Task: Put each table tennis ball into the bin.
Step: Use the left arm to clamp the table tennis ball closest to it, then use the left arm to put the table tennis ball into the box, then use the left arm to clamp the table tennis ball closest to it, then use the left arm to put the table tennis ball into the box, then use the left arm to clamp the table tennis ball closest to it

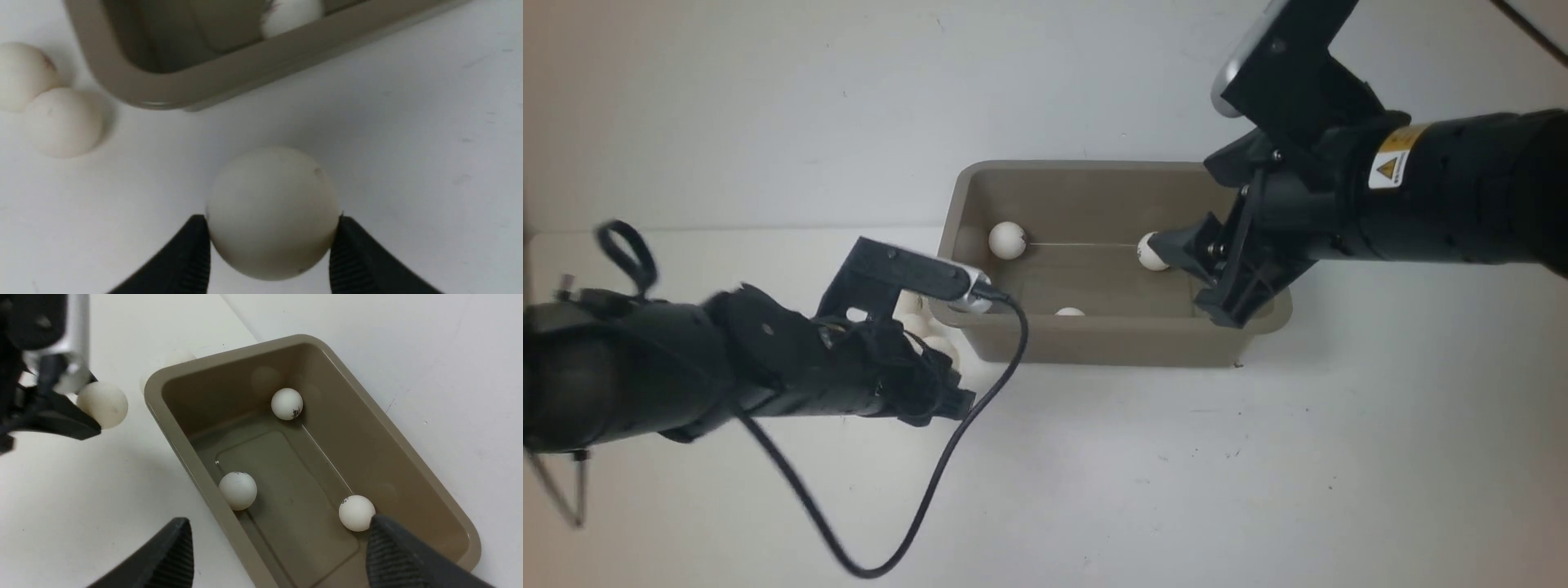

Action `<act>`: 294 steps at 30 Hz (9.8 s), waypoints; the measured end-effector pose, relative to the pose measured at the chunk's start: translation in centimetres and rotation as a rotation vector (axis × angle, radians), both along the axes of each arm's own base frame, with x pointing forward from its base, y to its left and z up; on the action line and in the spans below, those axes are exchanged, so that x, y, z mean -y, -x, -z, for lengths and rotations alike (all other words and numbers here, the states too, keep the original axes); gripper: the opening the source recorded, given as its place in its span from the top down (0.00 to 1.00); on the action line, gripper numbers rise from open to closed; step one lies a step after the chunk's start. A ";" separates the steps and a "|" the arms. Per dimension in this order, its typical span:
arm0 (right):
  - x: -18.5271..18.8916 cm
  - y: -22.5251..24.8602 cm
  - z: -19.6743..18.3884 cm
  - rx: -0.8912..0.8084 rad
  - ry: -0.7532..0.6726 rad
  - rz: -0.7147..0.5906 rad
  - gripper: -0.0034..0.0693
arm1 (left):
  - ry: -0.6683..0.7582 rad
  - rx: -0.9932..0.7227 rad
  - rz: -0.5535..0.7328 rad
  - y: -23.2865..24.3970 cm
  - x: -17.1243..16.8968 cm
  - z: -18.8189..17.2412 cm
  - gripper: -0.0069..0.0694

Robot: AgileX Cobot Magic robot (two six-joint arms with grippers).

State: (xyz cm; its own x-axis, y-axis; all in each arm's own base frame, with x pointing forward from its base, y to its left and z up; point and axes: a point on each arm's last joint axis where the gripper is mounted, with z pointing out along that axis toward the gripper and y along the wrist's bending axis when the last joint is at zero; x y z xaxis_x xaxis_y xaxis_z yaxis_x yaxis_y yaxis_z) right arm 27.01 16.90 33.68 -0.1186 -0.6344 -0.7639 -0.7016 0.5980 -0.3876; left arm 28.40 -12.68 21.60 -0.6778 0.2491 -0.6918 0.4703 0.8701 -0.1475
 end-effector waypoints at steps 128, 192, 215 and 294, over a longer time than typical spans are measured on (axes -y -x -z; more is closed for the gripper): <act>-0.2 -0.7 -1.4 0.153 -0.079 0.020 0.25 | -0.257 -0.098 0.141 -13.6 -4.2 6.6 0.27; -0.2 -0.9 -1.9 0.217 -0.095 0.023 0.30 | 0.077 0.396 0.353 -16.2 -0.5 2.3 0.43; -0.2 -0.9 -1.9 0.219 -0.090 0.021 0.30 | -0.058 0.334 0.211 -14.4 -9.8 -4.6 0.27; -0.2 -0.8 -1.7 0.205 -0.062 0.010 0.30 | -0.098 0.242 0.259 -17.0 -1.9 6.4 0.27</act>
